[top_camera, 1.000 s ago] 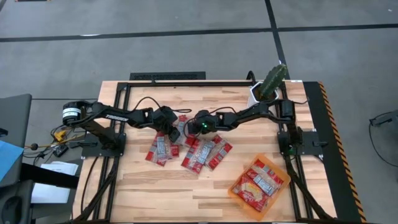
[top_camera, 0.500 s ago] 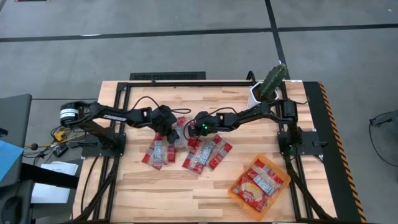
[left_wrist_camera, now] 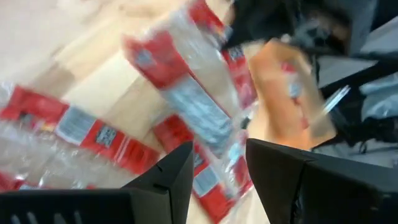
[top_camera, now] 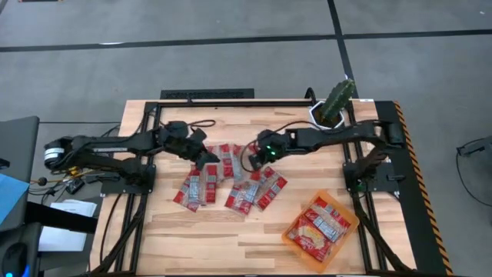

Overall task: Sort popcorn bags into baskets
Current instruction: Put the red popcorn bag into the orange bin

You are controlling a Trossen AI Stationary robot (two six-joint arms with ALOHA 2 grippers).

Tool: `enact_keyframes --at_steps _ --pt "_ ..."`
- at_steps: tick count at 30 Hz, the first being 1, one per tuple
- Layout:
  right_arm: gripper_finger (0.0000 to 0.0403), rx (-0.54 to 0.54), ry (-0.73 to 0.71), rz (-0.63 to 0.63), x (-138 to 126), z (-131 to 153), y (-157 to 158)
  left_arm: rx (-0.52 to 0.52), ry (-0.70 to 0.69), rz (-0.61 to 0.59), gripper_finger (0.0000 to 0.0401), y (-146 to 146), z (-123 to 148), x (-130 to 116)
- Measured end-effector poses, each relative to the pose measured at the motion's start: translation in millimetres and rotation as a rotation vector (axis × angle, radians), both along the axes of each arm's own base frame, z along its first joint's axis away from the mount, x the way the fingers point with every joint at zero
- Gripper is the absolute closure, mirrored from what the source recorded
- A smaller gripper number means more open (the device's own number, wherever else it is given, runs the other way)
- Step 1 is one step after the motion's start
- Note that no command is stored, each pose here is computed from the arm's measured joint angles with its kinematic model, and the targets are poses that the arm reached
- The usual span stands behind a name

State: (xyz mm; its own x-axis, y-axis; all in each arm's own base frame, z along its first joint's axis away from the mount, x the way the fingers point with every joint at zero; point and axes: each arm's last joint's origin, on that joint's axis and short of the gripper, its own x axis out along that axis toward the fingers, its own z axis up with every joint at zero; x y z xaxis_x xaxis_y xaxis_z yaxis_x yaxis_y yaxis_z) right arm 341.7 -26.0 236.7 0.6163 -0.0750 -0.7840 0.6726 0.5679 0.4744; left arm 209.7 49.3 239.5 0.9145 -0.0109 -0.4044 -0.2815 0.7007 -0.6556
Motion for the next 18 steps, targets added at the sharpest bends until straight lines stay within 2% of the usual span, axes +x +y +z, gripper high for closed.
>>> enact_keyframes --at_steps 5,10,15,18 --pt "0.0398 -0.02 0.093 0.119 -42.8 33.6 39.6 0.033 -0.074 0.06 0.0266 -1.4 15.6 -11.8" --pt "0.0391 0.015 0.161 0.154 -89.7 57.0 86.1 0.045 -0.073 0.1 0.0266 -0.5 16.7 -13.4" --pt "0.0389 0.033 0.212 0.21 -132.9 65.5 136.1 0.039 -0.051 0.105 0.0266 0.1 13.1 -11.7" --pt "0.0396 0.048 0.24 0.288 -152.7 63.8 165.3 0.044 -0.054 0.116 0.0266 0.4 13.6 -11.5"
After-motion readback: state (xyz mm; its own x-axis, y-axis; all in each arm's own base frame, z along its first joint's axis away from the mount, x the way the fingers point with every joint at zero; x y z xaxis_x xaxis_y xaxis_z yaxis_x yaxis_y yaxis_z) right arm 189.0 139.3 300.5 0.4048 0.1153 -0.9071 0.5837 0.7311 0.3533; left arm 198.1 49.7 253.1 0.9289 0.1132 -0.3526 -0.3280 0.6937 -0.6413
